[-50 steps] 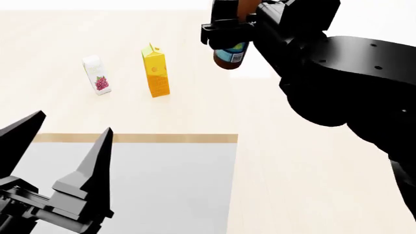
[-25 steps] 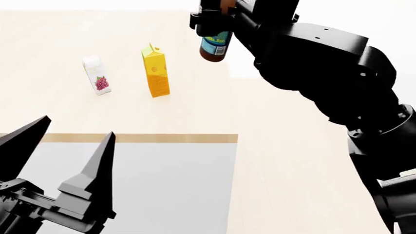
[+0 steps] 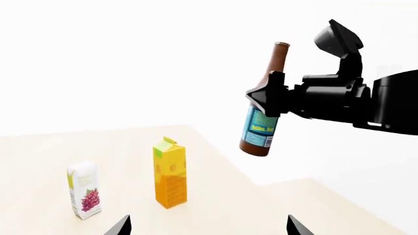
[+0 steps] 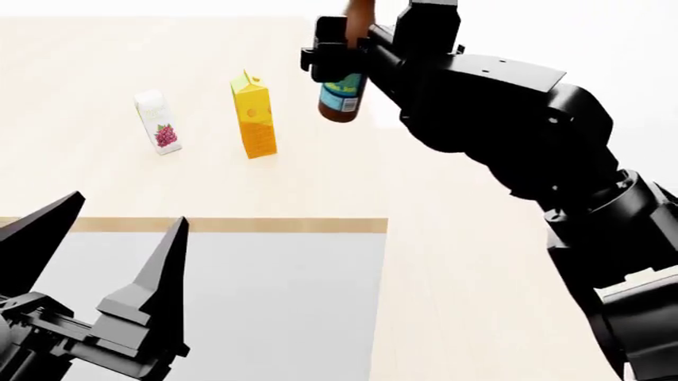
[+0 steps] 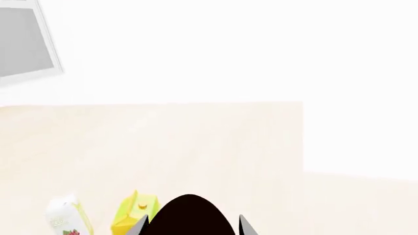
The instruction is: Move the drinks to the dining counter.
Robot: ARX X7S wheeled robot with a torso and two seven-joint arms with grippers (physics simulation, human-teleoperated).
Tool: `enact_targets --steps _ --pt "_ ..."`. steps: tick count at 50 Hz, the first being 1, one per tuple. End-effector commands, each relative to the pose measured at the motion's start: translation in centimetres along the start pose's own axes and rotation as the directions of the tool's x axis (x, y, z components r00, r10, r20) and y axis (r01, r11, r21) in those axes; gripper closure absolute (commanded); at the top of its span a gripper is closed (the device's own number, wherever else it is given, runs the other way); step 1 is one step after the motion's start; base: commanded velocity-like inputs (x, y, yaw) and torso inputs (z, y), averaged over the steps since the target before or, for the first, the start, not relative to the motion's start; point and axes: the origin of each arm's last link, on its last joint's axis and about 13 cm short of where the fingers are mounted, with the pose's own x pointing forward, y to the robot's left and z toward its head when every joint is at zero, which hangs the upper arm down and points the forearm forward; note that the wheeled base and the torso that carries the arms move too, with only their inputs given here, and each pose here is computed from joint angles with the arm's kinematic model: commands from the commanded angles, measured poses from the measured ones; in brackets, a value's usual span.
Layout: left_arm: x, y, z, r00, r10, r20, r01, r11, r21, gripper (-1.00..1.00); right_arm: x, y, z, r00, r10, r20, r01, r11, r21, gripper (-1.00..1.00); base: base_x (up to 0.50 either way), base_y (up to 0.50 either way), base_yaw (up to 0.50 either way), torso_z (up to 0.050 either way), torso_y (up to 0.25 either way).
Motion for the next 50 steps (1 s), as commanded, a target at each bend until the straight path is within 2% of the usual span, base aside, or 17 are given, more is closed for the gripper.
enact_targets --steps 1,7,32,50 --pt "0.0 0.0 0.0 1.000 0.000 0.001 0.000 1.000 -0.001 -1.00 0.2 0.2 -0.3 1.000 0.021 -0.002 -0.021 0.999 -0.035 1.00 0.00 0.00 0.00 0.000 0.000" --pt "0.0 0.0 0.0 1.000 -0.001 0.000 0.001 1.000 -0.001 -1.00 0.2 0.2 -0.8 0.999 0.036 -0.007 -0.036 0.999 -0.018 1.00 0.00 0.00 0.00 0.000 0.000" --pt "0.0 0.0 -0.1 1.000 0.001 0.000 -0.001 1.000 -0.003 -1.00 0.7 0.2 -2.6 0.997 0.058 -0.056 -0.061 0.997 -0.053 1.00 0.00 0.00 0.00 0.000 0.000" --pt "0.0 0.1 -0.1 1.000 0.001 0.002 -0.001 1.000 -0.004 -1.00 0.6 -0.1 -3.3 0.995 0.062 -0.077 -0.065 0.997 -0.039 1.00 0.00 0.00 0.00 0.000 0.001"
